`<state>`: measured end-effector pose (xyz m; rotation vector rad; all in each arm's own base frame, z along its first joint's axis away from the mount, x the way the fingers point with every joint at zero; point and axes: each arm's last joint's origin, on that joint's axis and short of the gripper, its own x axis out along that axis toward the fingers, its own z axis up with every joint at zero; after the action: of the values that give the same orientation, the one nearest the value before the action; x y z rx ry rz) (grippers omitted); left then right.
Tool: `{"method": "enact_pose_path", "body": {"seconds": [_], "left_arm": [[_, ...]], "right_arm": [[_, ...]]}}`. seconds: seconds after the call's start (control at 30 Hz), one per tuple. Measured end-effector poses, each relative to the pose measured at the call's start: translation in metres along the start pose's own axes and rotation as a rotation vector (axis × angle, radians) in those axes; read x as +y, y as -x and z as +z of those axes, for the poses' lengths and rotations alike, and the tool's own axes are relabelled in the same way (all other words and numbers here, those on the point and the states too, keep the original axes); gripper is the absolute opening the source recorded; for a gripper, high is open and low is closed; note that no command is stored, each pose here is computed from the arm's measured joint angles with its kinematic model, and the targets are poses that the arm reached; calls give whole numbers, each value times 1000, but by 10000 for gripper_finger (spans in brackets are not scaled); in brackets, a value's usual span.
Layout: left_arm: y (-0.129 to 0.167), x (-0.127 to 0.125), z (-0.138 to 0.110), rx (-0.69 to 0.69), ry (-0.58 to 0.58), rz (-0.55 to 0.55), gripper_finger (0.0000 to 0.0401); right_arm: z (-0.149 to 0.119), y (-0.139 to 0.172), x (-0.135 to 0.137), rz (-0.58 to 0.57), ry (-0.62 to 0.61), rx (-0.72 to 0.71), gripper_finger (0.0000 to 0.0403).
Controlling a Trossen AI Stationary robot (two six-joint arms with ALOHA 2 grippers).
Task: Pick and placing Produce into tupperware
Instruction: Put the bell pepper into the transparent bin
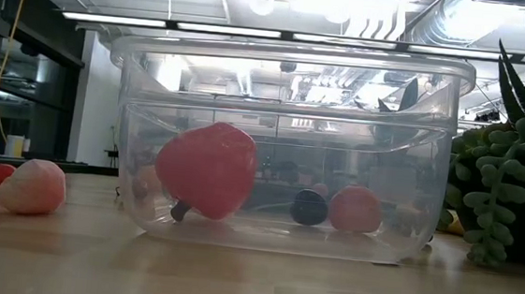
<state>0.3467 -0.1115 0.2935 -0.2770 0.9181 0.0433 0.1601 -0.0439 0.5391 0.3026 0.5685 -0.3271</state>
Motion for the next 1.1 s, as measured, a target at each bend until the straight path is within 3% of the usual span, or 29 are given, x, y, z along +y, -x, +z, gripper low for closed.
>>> {"method": "enact_pose_path", "body": {"seconds": [0.3, 0.77, 1.1], "left_arm": [[-24, 8, 3, 28, -9, 0, 230], [-7, 11, 29, -67, -49, -5, 230], [-10, 12, 29, -48, -63, 13, 230]], "right_arm": [[0, 0, 0, 0, 3, 3, 86], [0, 0, 0, -1, 3, 1, 86], [0, 0, 0, -1, 7, -2, 86]]}}
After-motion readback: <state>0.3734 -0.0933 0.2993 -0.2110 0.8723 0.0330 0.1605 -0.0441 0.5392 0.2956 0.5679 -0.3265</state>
